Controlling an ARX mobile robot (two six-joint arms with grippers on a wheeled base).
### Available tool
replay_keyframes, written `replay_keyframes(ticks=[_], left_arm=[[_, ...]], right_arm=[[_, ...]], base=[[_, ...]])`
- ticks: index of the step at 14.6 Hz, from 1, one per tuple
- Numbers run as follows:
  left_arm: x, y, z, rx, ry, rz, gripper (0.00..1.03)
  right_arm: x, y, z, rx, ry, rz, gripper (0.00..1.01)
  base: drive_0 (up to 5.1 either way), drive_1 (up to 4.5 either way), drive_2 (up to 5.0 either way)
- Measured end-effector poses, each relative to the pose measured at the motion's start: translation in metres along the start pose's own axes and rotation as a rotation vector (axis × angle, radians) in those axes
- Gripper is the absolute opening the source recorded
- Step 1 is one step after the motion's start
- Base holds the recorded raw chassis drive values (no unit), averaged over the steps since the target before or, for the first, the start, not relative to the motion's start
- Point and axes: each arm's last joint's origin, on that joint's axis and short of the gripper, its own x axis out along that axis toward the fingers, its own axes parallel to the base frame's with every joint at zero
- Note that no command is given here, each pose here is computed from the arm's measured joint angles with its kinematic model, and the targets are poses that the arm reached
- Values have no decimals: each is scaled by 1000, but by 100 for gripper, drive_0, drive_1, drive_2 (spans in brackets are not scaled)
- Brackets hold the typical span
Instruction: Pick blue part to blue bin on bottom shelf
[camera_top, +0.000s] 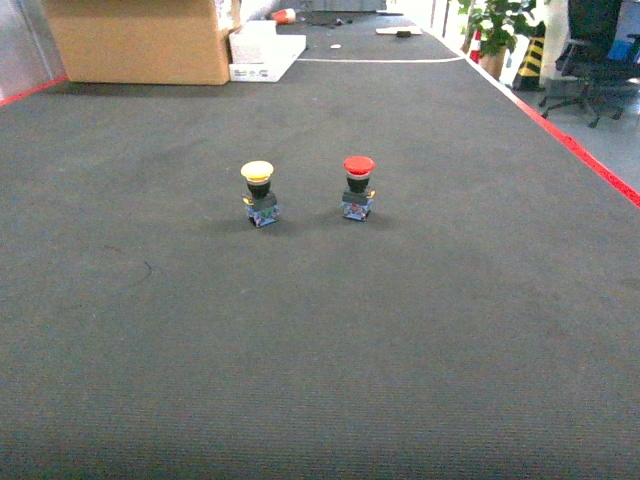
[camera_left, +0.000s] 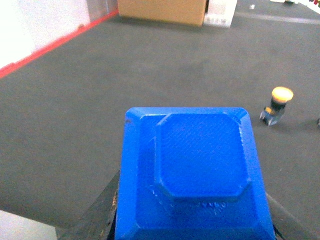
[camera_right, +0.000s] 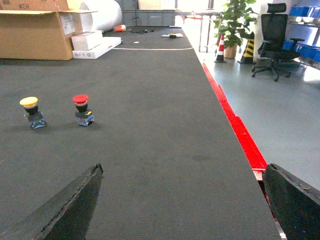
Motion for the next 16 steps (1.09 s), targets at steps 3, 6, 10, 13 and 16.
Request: replay_keyframes(ticks=[3, 6, 10, 13, 16], left_arm=[[-50, -13, 18, -47, -77, -49, 43], [-51, -12, 20, -73, -91, -33, 43], [-51, -12, 19, -71, -89, -33, 43], [-51, -12, 19, -73, -91, -32, 43], [-51, -12, 19, -72, -90, -35, 43]], right_arm=[[0, 0, 0, 0, 0, 0, 98], [0, 0, 0, 0, -1, 0, 98], [0, 0, 0, 0, 2, 0, 98], [0, 0, 0, 0, -3, 0, 98], [0, 0, 0, 0, 0, 0, 98]], base=[[0, 0, 0], [1, -137, 139], [2, -233, 237], [-113, -113, -113], [-176, -176, -176]])
